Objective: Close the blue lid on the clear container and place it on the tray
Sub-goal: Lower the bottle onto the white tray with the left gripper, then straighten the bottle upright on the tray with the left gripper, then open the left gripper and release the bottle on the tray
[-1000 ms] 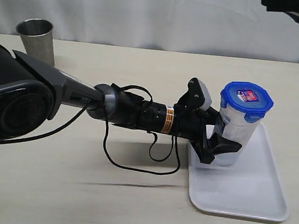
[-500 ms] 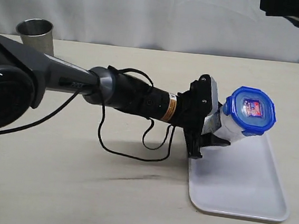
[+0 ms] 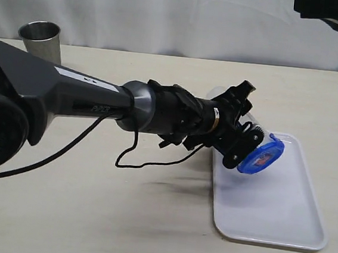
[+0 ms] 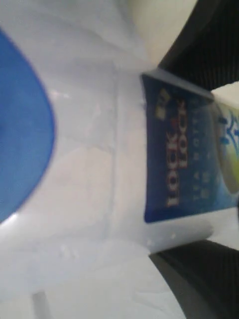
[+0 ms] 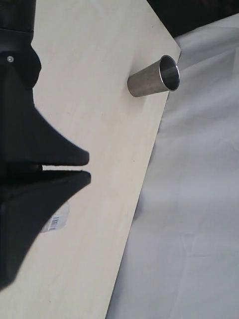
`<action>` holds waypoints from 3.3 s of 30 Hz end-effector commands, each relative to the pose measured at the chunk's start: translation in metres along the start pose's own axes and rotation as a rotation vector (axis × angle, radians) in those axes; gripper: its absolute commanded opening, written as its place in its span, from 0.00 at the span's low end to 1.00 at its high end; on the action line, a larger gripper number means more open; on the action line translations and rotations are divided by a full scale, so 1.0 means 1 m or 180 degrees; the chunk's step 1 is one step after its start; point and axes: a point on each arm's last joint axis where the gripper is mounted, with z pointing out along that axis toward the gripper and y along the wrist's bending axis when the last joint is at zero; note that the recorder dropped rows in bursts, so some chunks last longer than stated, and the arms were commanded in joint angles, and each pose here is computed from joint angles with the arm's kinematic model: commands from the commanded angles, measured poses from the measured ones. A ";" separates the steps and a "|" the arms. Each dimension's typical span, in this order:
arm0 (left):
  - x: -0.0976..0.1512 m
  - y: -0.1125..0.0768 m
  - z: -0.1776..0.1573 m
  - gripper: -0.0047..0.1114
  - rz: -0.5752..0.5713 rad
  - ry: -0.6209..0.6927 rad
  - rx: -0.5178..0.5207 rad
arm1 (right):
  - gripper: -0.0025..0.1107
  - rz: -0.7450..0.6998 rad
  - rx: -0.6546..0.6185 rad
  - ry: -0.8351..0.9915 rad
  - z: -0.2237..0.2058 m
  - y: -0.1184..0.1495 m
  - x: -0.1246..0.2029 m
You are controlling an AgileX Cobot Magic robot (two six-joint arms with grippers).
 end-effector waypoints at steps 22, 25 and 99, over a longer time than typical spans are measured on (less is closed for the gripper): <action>-0.015 0.025 -0.027 0.04 -0.2507 -0.1759 0.0245 | 0.06 -0.0018 0.0021 -0.0020 -0.003 -0.001 -0.001; -0.010 0.022 -0.030 0.04 -0.3091 -0.2336 0.0487 | 0.06 -0.0030 0.0028 -0.0016 -0.003 -0.001 -0.001; 0.014 -0.052 0.013 0.70 -0.4102 -0.3336 0.0691 | 0.06 -0.0029 0.0011 0.0040 -0.003 -0.001 0.000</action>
